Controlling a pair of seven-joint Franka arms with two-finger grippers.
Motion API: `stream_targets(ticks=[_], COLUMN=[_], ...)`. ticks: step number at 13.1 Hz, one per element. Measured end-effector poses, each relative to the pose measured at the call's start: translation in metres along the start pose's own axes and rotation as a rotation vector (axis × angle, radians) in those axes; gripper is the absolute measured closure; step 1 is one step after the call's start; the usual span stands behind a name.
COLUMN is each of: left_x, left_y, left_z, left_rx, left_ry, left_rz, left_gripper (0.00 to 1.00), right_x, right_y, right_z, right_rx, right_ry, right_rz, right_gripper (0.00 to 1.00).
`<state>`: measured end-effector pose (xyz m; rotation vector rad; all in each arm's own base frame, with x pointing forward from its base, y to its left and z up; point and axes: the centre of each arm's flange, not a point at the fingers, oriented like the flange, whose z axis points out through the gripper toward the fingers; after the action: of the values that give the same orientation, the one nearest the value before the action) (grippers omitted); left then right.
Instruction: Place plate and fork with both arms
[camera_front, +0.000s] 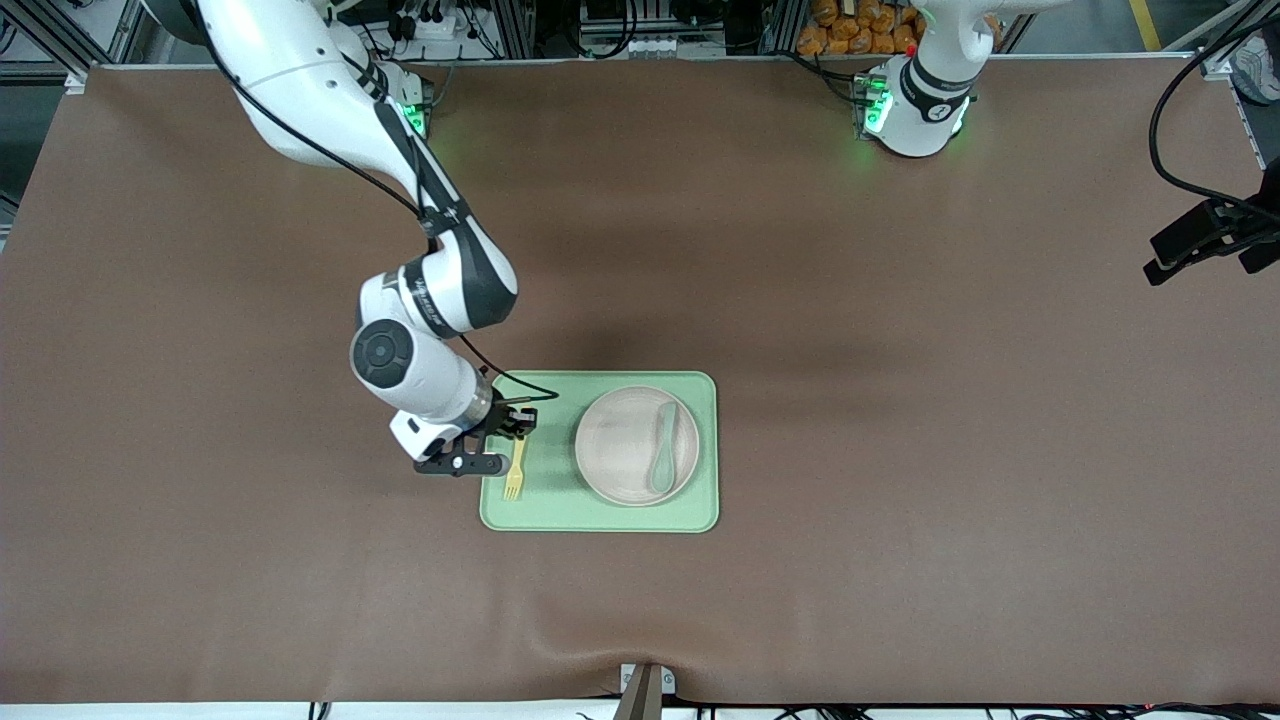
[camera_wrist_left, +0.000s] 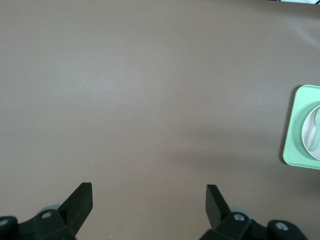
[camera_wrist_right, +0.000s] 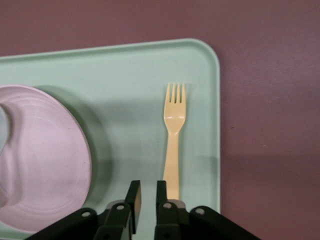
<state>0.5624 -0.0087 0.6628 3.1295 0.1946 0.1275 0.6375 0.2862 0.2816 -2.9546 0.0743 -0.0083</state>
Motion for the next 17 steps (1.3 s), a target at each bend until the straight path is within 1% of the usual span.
stream_targets(ticks=[4, 6, 7, 9, 11, 14, 15, 17], left_x=[0.0, 0.0, 0.0, 0.0, 0.0, 0.001, 0.0, -0.001], left_y=[0.001, -0.001, -0.002, -0.002, -0.002, -0.004, -0.004, 0.0], left_z=[-0.001, -0.001, -0.001, -0.001, 0.0, 0.0, 0.0, 0.0], left_rx=[-0.007, -0.007, -0.007, -0.008, -0.007, -0.007, -0.007, -0.008], left_ry=[0.0, 0.001, 0.001, 0.001, -0.001, -0.001, -0.001, -0.005], left_rz=[0.0, -0.002, -0.004, -0.005, -0.006, -0.009, -0.009, -0.001], left_gripper=[0.0, 0.0, 0.0, 0.0, 0.0, 0.0, 0.0, 0.0], right_x=[0.009, 0.01, 0.009, 0.007, 0.004, -0.009, -0.015, -0.03], right_y=[0.029, 0.054, 0.068, 0.097, 0.135, 0.193, 0.207, 0.225], right_z=[-0.085, -0.12, -0.137, -0.171, -0.21, -0.272, -0.29, -0.322], right_rx=[0.01, -0.027, -0.052, -0.093, -0.103, -0.112, -0.113, -0.135], right_ry=[0.002, -0.009, -0.016, -0.033, -0.046, -0.045, -0.04, -0.042], right_rz=[0.032, 0.027, 0.011, -0.013, -0.038, -0.086, -0.099, -0.11], right_gripper=[0.3, 0.07, 0.0, 0.0, 0.0, 0.0, 0.0, 0.0])
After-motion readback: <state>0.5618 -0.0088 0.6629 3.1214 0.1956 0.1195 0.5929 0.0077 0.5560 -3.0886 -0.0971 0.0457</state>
